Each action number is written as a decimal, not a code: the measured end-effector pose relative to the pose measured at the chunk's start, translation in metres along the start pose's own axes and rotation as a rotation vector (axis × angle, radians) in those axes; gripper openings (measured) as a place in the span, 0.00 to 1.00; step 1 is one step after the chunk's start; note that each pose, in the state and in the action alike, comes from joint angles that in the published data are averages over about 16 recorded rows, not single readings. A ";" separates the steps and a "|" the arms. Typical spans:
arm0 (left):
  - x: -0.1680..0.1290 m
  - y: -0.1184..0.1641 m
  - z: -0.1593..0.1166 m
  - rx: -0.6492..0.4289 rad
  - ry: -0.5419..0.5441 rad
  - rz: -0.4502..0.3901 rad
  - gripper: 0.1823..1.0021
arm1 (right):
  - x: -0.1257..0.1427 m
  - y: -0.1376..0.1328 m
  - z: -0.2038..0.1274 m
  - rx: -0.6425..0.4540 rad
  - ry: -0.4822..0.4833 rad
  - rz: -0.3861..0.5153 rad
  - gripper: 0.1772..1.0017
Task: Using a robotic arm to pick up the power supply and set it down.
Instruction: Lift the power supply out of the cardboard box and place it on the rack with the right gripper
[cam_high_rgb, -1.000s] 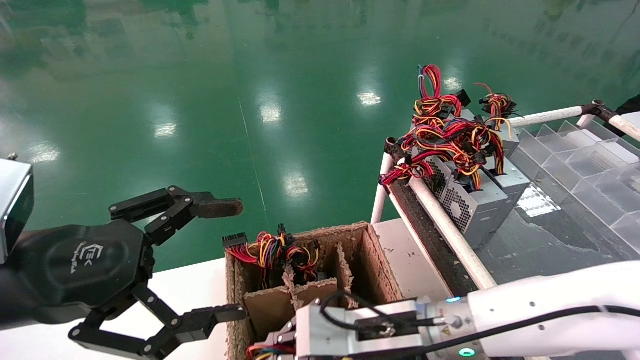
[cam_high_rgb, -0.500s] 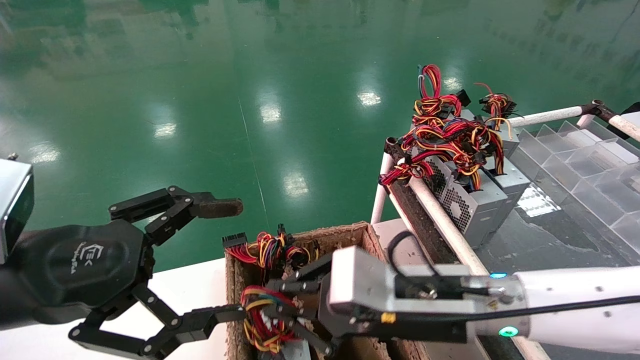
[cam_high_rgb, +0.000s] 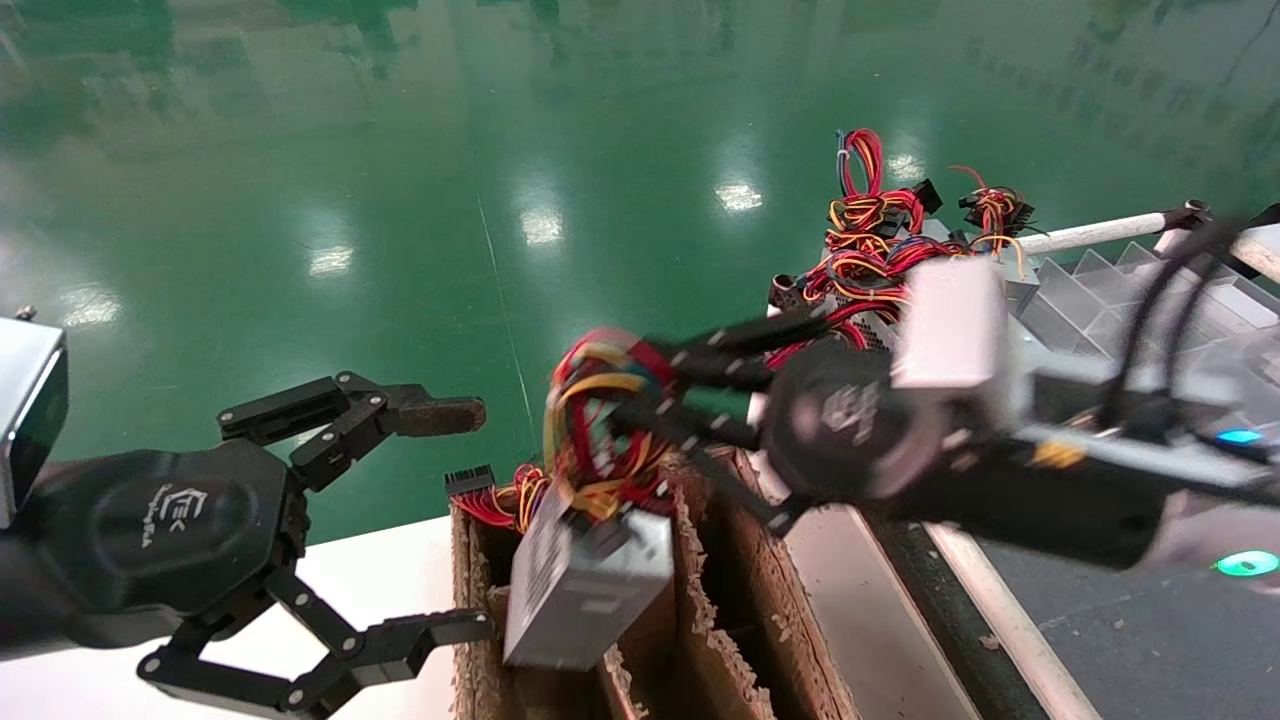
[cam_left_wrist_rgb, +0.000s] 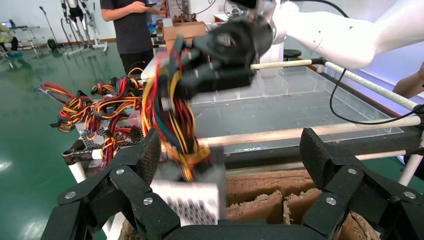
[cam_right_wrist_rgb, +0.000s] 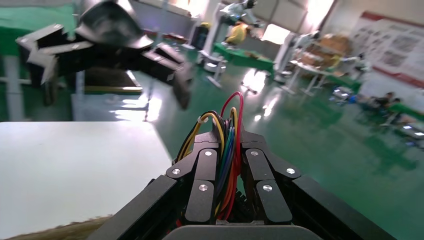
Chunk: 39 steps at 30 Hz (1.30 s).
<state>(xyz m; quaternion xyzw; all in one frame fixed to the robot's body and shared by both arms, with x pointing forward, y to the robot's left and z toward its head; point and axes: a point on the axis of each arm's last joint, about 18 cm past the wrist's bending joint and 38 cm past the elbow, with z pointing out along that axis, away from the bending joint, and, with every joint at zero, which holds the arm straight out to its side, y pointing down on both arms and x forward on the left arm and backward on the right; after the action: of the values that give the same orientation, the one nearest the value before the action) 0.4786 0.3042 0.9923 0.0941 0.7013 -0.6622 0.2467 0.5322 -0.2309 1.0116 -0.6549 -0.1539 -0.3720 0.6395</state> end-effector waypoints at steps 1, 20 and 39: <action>0.000 0.000 0.000 0.000 0.000 0.000 1.00 | 0.004 -0.004 -0.005 0.004 0.017 -0.008 0.07; 0.000 0.000 0.000 0.000 0.000 0.000 1.00 | 0.092 -0.063 -0.124 -0.053 0.393 -0.164 0.07; 0.000 0.000 0.000 0.000 0.000 0.000 1.00 | 0.122 -0.065 -0.279 -0.243 0.701 -0.159 0.07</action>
<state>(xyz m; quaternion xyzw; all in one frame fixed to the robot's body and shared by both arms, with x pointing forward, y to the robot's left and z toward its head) 0.4786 0.3042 0.9923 0.0941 0.7013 -0.6622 0.2467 0.4893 -0.5216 1.1155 -0.5448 0.0691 -0.6376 0.5402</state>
